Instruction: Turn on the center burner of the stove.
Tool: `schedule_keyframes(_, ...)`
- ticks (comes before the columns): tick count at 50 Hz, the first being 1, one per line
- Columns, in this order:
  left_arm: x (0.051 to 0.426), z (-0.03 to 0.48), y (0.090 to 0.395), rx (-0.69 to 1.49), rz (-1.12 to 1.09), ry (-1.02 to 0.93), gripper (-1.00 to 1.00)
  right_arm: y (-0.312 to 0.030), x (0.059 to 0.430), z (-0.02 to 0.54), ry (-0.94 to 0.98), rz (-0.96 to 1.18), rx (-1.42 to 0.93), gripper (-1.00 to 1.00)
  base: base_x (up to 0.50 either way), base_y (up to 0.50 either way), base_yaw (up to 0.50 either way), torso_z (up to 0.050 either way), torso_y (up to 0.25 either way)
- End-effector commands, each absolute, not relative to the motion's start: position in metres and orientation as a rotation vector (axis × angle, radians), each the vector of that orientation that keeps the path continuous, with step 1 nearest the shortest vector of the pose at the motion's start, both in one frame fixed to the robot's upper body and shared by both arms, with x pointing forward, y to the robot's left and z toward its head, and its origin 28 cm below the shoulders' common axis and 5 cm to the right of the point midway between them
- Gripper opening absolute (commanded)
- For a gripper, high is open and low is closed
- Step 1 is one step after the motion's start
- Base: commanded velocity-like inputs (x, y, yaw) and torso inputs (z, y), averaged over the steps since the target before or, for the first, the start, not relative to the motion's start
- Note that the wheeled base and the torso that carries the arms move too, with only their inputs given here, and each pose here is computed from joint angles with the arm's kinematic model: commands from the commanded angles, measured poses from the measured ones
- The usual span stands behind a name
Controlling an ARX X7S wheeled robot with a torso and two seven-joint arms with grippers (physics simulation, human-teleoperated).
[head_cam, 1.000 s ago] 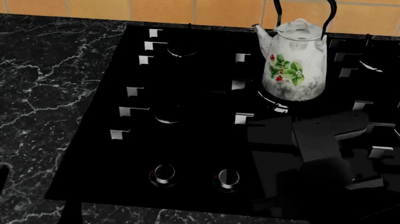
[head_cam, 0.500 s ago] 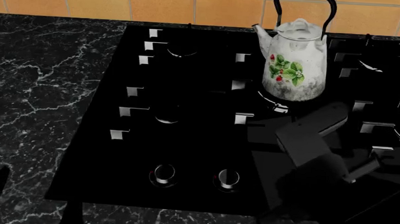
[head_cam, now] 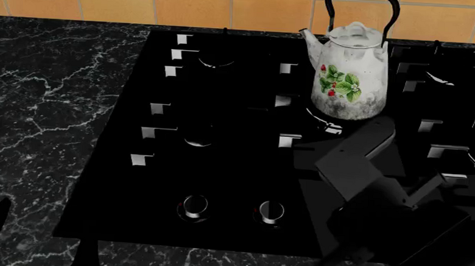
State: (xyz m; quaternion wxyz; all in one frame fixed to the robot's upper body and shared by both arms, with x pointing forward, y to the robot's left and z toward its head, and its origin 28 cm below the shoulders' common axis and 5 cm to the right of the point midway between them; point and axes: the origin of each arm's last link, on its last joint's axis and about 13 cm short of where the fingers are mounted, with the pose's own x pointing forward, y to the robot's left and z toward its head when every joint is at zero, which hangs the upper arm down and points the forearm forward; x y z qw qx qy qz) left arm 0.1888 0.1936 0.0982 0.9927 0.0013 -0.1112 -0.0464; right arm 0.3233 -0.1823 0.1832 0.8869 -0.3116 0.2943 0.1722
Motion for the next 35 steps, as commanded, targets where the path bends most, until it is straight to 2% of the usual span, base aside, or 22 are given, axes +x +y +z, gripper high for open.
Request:
schedule_keyframes(1, 0.1887, 0.0984, 0.1933, 0.005, -0.091, -0.222, 1.0, -0.1754, 0.3128, 0.1507, 0.806, 0.559, -0.592, -1.0, 0.0, 0.0, 0.0, 0.0, 0.0)
schedule_keyframes(35, 0.1871, 0.0992, 0.1928, -0.033, -0.149, -0.237, 1.0, -0.182, 0.3134, 0.1582, 0.809, 0.61, -0.59, -1.0, 0.0, 0.0, 0.0, 0.0, 0.0)
